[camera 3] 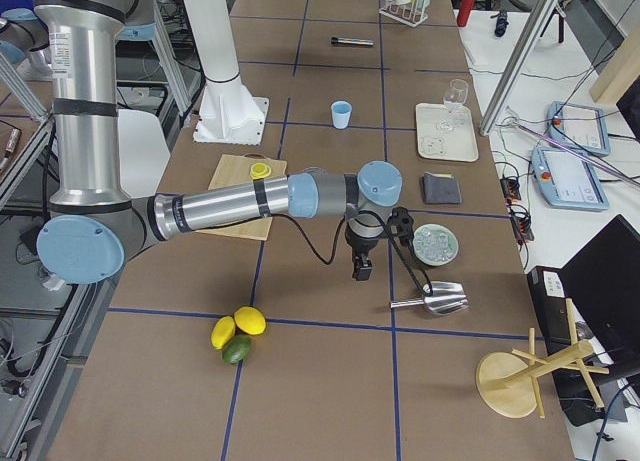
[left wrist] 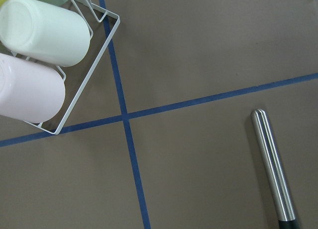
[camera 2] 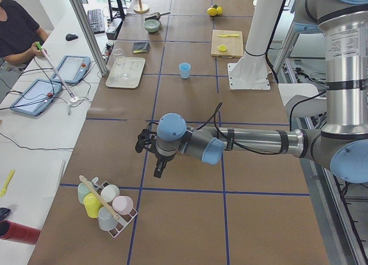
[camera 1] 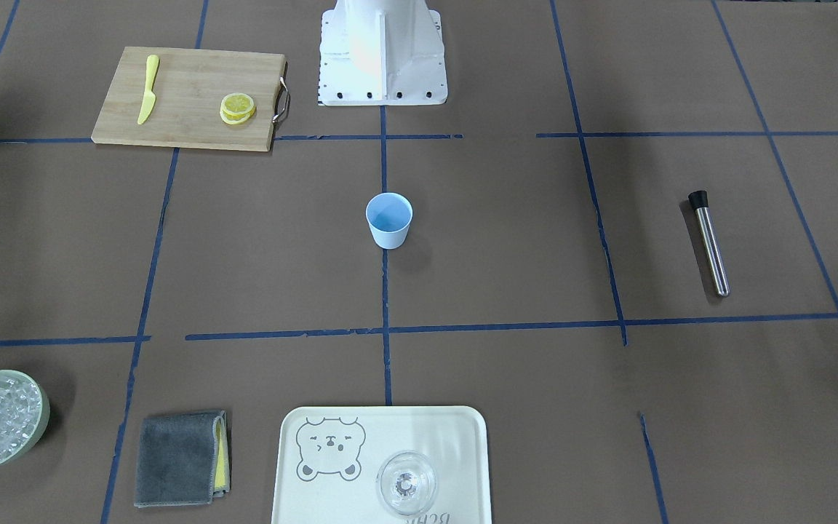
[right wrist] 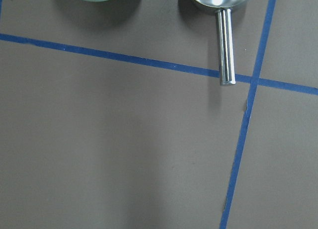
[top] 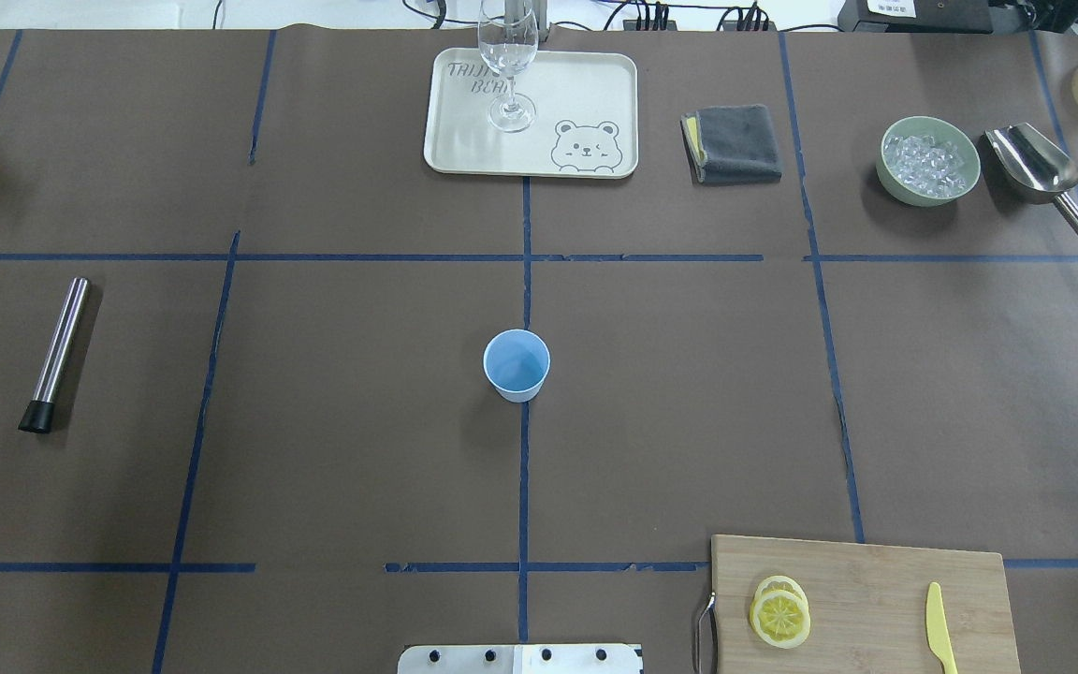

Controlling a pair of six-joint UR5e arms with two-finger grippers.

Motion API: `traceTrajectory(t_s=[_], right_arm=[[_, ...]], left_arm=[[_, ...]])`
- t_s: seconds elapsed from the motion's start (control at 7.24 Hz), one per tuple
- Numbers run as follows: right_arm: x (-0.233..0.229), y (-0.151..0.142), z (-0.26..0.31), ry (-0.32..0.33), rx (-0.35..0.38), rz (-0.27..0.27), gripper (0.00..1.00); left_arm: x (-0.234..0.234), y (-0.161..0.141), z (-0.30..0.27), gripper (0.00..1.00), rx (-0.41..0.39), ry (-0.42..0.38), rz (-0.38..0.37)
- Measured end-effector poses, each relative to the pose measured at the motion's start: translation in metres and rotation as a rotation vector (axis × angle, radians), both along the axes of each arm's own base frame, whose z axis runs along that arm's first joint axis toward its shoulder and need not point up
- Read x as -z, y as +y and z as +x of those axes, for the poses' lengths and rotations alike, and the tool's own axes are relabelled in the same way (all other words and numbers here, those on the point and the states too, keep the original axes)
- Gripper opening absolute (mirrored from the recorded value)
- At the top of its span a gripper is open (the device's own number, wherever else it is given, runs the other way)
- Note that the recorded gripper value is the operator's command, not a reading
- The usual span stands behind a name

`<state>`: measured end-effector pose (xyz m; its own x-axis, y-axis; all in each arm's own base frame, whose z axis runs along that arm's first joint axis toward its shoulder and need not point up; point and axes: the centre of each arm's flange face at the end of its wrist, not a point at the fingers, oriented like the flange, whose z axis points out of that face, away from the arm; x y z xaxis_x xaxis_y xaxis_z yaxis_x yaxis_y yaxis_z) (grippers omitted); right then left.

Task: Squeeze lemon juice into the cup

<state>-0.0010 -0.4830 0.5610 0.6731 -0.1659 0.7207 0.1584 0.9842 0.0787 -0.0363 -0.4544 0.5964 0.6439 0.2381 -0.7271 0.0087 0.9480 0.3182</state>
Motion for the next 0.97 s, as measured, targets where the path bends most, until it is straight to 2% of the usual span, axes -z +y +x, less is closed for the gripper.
traceTrajectory(t_s=[0.55, 0.69, 0.83, 0.97], right_arm=[[0.006, -0.002, -0.001, -0.004, 0.001, 0.017, 1.00], [0.010, -0.004, -0.008, -0.014, 0.015, 0.044, 1.00], [0.017, -0.005, -0.027, -0.061, 0.043, 0.073, 1.00], [0.026, -0.004, -0.051, -0.138, 0.072, 0.085, 1.00]], left_arm=[[0.014, -0.002, 0.000, 1.00, 0.002, -0.002, 0.034], [0.016, 0.000, -0.001, 1.00, 0.002, 0.001, 0.041], [0.020, 0.002, -0.001, 1.00, 0.001, 0.006, 0.059], [0.021, 0.005, -0.001, 1.00, 0.006, 0.021, 0.070]])
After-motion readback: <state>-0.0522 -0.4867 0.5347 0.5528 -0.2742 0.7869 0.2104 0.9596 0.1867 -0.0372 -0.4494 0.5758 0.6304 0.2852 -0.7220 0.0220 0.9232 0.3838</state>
